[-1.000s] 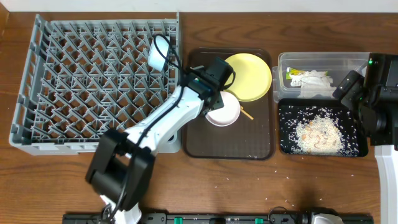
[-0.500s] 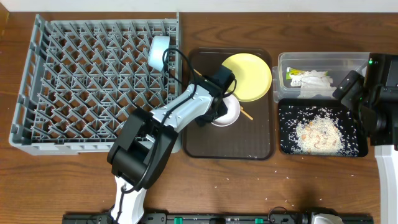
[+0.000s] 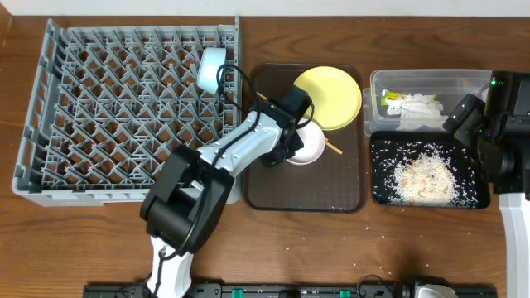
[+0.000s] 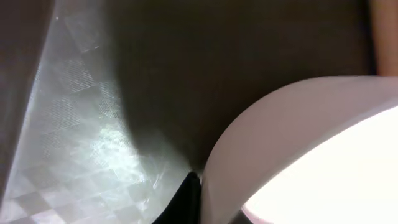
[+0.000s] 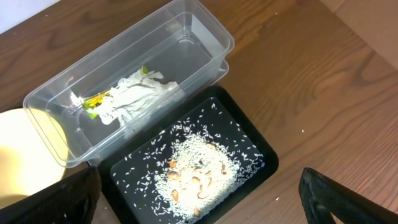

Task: Sort waste into correct bins and load items into the dishwasher
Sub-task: 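Carry the white bowl into the dish rack with the left gripper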

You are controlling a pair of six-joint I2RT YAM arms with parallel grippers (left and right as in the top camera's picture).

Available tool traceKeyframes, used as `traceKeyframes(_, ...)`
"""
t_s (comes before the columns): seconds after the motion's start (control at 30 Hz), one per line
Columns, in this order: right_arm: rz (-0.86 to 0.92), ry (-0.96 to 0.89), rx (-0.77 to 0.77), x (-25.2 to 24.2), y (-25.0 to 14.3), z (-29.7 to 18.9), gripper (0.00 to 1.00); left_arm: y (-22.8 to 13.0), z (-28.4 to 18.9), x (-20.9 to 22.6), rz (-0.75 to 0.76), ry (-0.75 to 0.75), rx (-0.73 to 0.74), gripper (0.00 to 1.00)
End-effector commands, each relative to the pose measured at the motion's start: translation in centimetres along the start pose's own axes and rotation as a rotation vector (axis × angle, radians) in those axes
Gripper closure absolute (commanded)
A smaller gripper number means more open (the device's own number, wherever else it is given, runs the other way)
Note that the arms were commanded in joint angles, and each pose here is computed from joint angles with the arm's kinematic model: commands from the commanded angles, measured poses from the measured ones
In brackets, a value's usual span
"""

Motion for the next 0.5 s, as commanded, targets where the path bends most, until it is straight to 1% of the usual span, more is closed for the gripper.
traceKeyframes(0.0, 0.022, -0.011, -0.007, -0.3, 0.2, -0.1, 0.01, 1.9, -5.2, -0.9, 0.131, -0.076, -0.135, 0.92)
traceKeyframes(0.17, 0.023, -0.01, -0.008, -0.3, 0.2, -0.1, 0.01, 3.8, -10.2, -0.9, 0.227, -0.105, -0.298, 0.93)
traceKeyframes(0.2, 0.023, -0.01, -0.008, -0.3, 0.2, -0.1, 0.01, 4.5, -11.4, -0.7, 0.264, -0.096, -0.353, 0.93)
traceKeyframes(0.27, 0.023, -0.01, -0.008, -0.3, 0.2, -0.1, 0.01, 5.3, -12.4, -0.2, 0.296, -0.063, -0.415, 0.93)
traceKeyframes(0.33, 0.022, -0.011, -0.007, -0.3, 0.2, -0.1, 0.01, 6.6, -13.5, 1.1, 0.323, 0.019, -0.506, 0.93)
traceKeyframes(0.47, 0.023, -0.01, -0.008, -0.3, 0.2, -0.1, 0.01, 9.2, -16.0, 4.4, 0.358, 0.25, -0.689, 0.93)
Point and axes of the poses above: each gripper's point midway between its finger pads, its own z axis out along the fingers, its own x axis along the line the jaws close on, y = z × x, the point moved 1 cm from there along -z, back along the fingers, and after that the axes turned 6 degrees about -z, right-handed, at the moved point
